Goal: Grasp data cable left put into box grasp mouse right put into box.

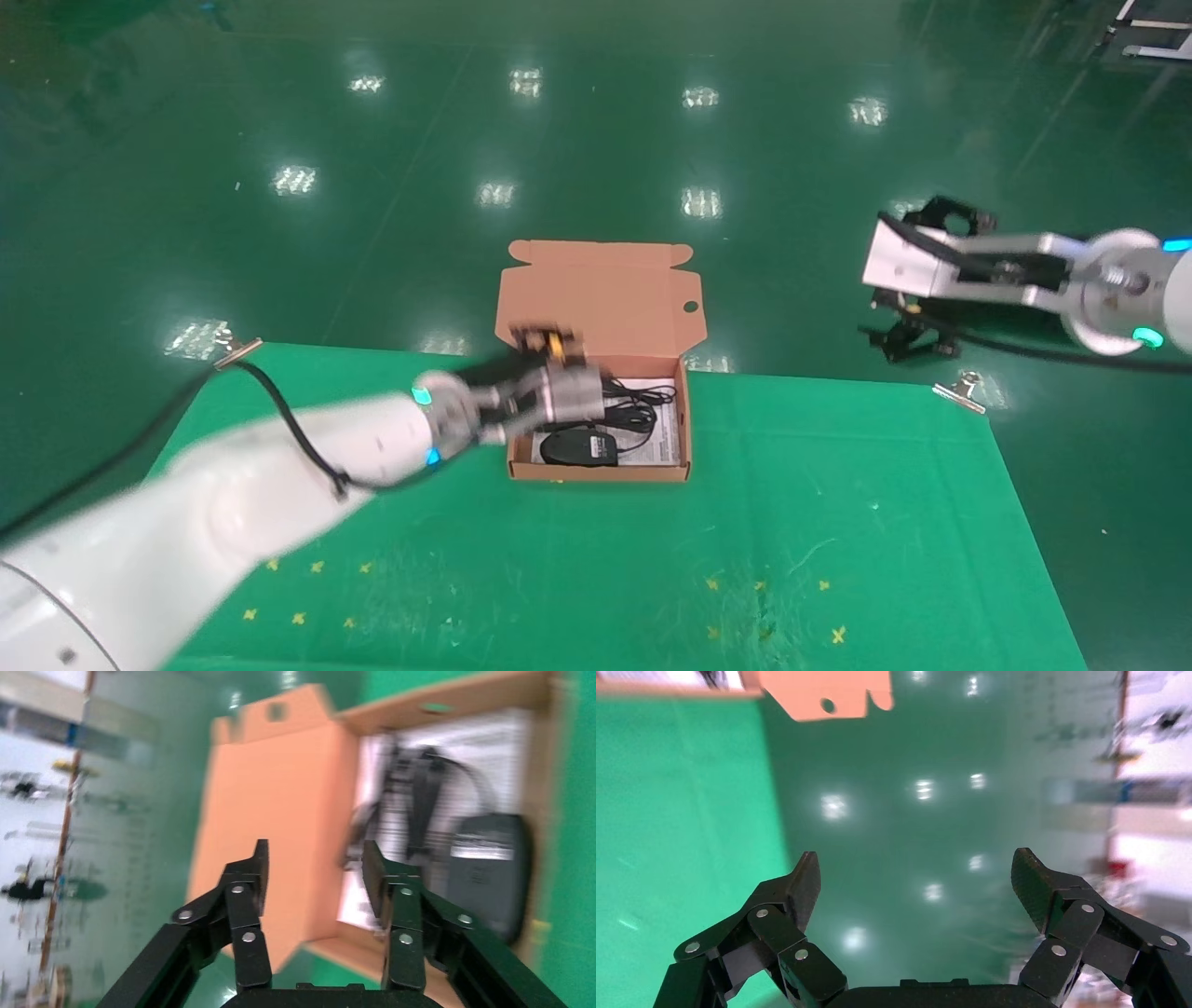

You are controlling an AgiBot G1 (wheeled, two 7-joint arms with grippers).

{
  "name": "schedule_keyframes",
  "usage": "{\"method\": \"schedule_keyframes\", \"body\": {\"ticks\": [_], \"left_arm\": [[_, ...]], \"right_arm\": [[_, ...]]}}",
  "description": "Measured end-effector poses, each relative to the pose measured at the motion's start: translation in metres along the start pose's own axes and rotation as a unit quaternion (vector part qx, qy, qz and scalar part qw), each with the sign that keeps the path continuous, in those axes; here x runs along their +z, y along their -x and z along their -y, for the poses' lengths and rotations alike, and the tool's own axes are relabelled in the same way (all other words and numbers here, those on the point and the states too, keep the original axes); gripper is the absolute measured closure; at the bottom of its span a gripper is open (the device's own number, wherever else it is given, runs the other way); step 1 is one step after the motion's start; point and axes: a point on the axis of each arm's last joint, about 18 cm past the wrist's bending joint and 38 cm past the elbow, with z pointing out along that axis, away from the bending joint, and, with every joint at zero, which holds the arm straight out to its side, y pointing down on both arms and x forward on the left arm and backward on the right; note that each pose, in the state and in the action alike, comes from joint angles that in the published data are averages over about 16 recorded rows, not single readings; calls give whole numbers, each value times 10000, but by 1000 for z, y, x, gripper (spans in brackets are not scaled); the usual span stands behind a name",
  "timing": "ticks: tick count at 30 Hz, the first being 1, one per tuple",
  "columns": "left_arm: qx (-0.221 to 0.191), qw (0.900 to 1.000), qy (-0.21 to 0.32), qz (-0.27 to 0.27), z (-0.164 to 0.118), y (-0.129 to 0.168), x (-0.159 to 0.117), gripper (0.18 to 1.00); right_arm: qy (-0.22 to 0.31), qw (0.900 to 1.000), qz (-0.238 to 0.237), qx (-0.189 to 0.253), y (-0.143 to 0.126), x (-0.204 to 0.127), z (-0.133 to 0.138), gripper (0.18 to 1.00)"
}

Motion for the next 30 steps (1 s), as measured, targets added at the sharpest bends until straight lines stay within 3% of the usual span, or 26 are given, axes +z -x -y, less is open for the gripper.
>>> {"method": "schedule_keyframes", "body": {"ticks": [9,15,20,25,30], "left_arm": [[-562,9983,-85,161,-8,28,-16,516],[-1166,9930,-166,-131,-21,19,-31,387],[-1782,9825,-319,-447,-32,9,-49,291],[-2343,9679,-541,-739,-39,2,-70,231],[-2593,9595,-674,-874,-41,0,-82,208]], "right_arm": [[-52,9994,103,-332,-9,-7,12,178],[-278,9984,496,3,10,-5,16,178],[-598,9925,958,473,34,-4,19,178],[-968,9810,1407,923,57,-7,24,178],[-1169,9733,1617,1134,68,-10,27,178]]}}
